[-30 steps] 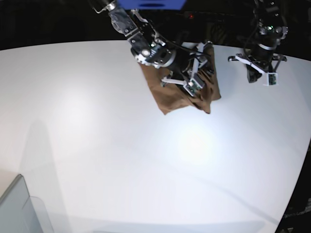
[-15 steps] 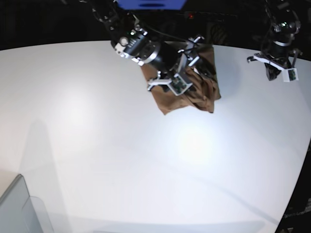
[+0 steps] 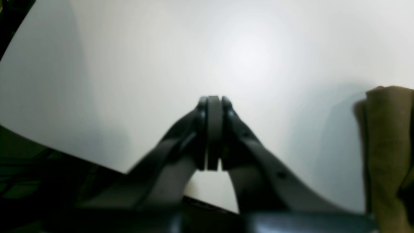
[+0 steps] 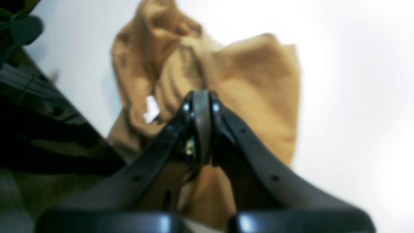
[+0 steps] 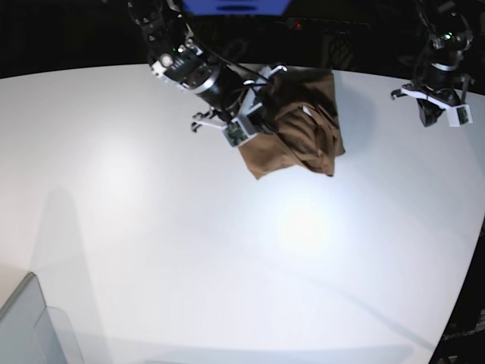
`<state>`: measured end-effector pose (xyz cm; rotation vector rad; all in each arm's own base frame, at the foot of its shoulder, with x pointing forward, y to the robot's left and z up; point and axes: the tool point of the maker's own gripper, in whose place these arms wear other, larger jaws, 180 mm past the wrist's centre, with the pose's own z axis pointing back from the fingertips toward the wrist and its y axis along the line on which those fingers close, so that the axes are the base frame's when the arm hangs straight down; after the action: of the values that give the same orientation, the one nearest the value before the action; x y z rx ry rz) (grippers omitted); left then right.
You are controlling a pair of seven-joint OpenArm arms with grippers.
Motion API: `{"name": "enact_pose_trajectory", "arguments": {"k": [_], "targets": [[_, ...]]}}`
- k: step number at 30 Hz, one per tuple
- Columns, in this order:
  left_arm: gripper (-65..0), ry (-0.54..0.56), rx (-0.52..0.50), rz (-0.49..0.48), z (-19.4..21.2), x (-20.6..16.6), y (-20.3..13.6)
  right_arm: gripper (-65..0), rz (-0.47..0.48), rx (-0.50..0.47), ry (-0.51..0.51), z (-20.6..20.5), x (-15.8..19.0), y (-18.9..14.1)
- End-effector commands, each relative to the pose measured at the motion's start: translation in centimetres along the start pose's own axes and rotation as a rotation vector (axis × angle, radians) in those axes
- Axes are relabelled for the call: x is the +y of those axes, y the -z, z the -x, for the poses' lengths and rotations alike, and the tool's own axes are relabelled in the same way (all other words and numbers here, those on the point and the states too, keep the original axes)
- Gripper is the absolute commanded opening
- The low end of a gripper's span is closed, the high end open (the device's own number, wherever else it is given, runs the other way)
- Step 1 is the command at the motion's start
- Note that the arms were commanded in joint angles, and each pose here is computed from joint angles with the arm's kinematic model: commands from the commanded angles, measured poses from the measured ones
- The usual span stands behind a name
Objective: Layout the t-shirt on the table in an organized manner, then fold the t-shirt properly
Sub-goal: 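Release with the left gripper and press the bundle with the right gripper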
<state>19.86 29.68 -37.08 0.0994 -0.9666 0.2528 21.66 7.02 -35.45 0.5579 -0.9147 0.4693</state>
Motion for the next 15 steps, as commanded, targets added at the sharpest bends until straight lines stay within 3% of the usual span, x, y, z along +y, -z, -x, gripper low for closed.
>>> {"name": "enact_pose_trajectory", "arguments": {"k": [1,9,15], "targets": [[-65.0,0.012,-0.04,0.003,-1.2,0.1,-0.2,-65.0,-0.03,-0.032,0.008,-0.7,1.0,0.2],[-65.0,0.012,-0.041,0.003,-1.3,0.1,-0.2,-65.0,-0.206,0.117,-0.058,4.6,6.8,1.3],[-65.0,0.012,-0.041,0.002,-1.3,0.2,-0.2,-65.0,-0.342,0.094,-0.21,4.0,10.4,-0.6]]}}
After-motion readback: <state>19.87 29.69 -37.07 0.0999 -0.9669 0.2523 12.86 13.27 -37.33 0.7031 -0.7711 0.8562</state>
